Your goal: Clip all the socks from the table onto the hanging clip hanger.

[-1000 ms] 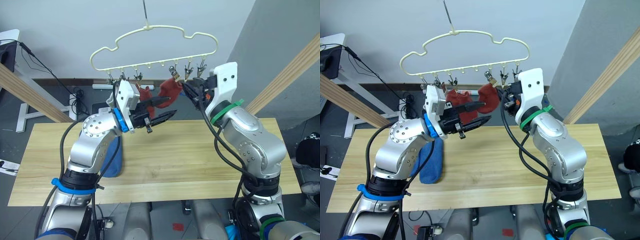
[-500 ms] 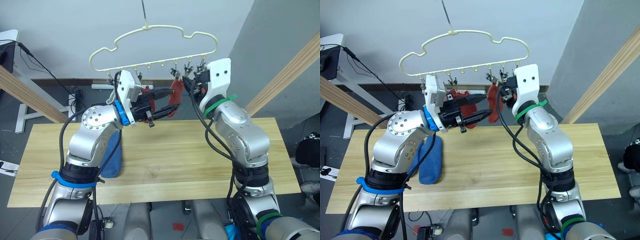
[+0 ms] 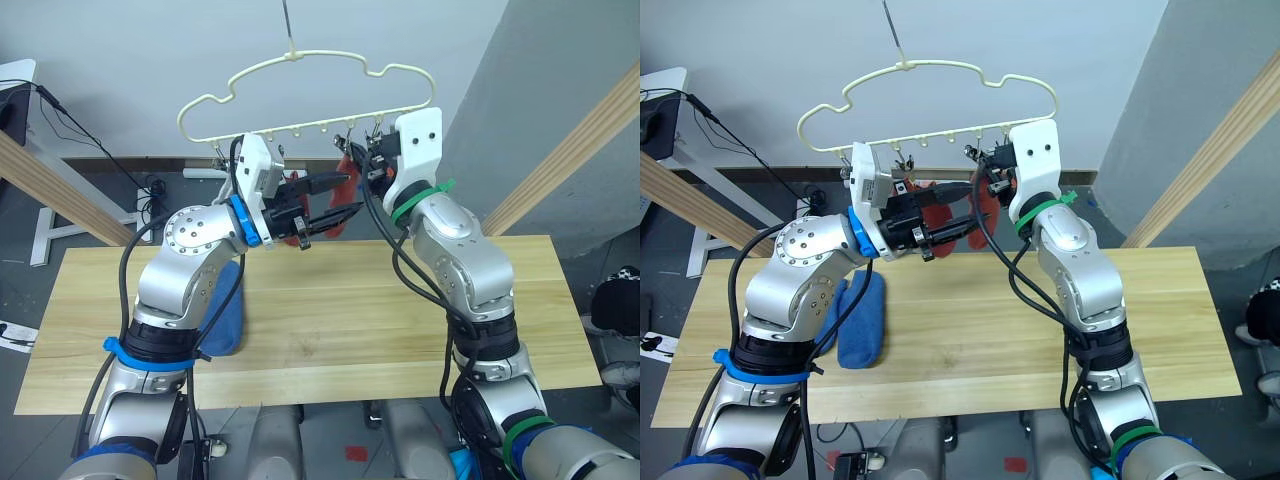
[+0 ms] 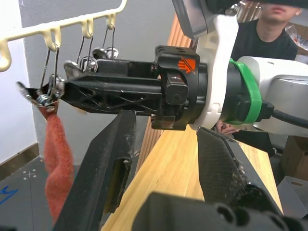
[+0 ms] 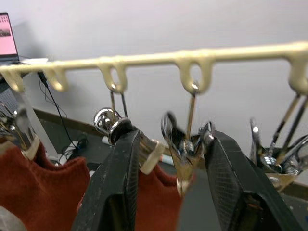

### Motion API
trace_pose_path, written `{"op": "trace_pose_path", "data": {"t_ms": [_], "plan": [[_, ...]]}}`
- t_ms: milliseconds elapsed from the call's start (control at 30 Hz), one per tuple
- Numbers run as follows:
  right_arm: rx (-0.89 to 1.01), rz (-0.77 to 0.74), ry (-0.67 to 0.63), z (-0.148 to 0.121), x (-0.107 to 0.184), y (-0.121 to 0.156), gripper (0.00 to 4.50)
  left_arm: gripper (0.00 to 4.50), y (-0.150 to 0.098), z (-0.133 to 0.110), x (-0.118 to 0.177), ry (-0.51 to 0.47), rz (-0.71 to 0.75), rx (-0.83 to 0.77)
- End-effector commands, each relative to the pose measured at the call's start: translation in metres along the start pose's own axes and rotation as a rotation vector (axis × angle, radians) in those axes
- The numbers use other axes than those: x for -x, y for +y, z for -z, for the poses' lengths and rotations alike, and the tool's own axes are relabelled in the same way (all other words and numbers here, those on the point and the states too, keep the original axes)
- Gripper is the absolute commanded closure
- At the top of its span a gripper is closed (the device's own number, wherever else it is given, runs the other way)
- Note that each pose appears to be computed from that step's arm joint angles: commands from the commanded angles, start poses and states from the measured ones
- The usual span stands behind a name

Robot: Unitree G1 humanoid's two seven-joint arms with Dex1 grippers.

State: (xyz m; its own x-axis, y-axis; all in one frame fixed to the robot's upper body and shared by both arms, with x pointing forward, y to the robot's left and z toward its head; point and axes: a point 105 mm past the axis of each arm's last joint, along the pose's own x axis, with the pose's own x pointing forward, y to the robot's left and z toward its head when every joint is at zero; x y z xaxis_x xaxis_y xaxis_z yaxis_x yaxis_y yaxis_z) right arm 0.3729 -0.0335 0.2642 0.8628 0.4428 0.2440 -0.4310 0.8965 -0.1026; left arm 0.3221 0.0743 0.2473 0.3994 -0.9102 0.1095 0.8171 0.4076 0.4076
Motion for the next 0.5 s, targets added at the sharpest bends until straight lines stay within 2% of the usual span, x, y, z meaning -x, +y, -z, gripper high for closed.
{"op": "trace_pose_path", "data": {"t_ms": [33, 500], "plan": [[0.009, -0.017, -0.075, -0.0186, -0.0022, 0.006, 2.51, 2.15, 0.0014, -0.016, 0.0004, -0.047, -0.005, -0.034], [-0.02, 0.013, -0.098, -0.0231, -0.0053, 0.0001, 2.51, 2.15, 0.0028, -0.0174, -0.0024, -0.051, -0.015, -0.023]]}}
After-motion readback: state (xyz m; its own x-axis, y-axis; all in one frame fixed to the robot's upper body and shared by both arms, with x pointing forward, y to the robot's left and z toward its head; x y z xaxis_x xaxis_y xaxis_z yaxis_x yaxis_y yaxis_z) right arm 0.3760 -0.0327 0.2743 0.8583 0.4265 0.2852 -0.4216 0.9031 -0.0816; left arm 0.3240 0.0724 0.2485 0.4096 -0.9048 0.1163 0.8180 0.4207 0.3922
